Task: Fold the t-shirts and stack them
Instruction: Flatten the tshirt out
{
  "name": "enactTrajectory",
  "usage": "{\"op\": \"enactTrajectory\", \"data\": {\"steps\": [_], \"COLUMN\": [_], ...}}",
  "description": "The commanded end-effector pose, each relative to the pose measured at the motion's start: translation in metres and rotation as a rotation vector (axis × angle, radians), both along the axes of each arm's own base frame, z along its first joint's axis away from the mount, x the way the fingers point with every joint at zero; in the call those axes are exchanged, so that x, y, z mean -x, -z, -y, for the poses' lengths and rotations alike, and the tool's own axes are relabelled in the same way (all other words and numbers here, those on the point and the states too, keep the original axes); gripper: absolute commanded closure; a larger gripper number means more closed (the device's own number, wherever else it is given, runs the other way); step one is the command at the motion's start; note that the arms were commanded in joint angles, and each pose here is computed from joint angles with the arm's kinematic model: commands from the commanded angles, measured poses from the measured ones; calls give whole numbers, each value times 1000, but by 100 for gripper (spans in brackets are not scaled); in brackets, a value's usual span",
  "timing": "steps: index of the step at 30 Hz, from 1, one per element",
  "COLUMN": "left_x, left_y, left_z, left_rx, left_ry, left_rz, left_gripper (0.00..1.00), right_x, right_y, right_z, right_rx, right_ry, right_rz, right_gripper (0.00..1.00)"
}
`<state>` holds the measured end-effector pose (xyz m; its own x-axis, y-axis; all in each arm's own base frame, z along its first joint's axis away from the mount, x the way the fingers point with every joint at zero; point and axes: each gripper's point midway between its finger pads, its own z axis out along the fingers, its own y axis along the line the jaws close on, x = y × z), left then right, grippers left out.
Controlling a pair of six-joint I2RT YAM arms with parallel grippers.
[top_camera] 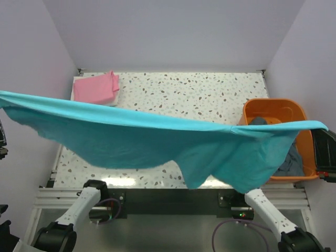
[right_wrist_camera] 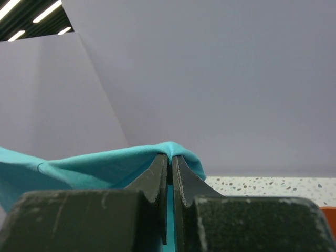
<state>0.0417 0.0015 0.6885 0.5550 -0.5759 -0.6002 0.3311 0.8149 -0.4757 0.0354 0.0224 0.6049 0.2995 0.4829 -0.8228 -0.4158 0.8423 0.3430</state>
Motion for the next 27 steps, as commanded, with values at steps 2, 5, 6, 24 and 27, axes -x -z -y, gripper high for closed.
{"op": "enactTrajectory", "data": {"steps": [2, 5, 6, 24, 27], "left_x": [-63, -99, -131, -454, -489], "left_y": [36, 64, 96, 546, 584], "left_z": [8, 10, 13, 37, 44], "left_rx": [-58, -57, -63, -136, -159], "left_ry": [-11, -21, -22, -100, -78], "left_rz": [-205, -287, -380, -1187, -1255], "left_gripper": [100, 100, 100, 100, 100], "right_x": [-25, -69, -82, -429, -474], "right_y": [11, 33, 34, 334, 359], "right_z": [18, 16, 14, -53, -62], "right_rx": [-6, 10, 9, 309, 347], "right_ry": [133, 197, 205, 422, 437], "right_rz": [-94, -192, -191, -797, -842], "right_gripper": [100, 100, 100, 100, 100]}}
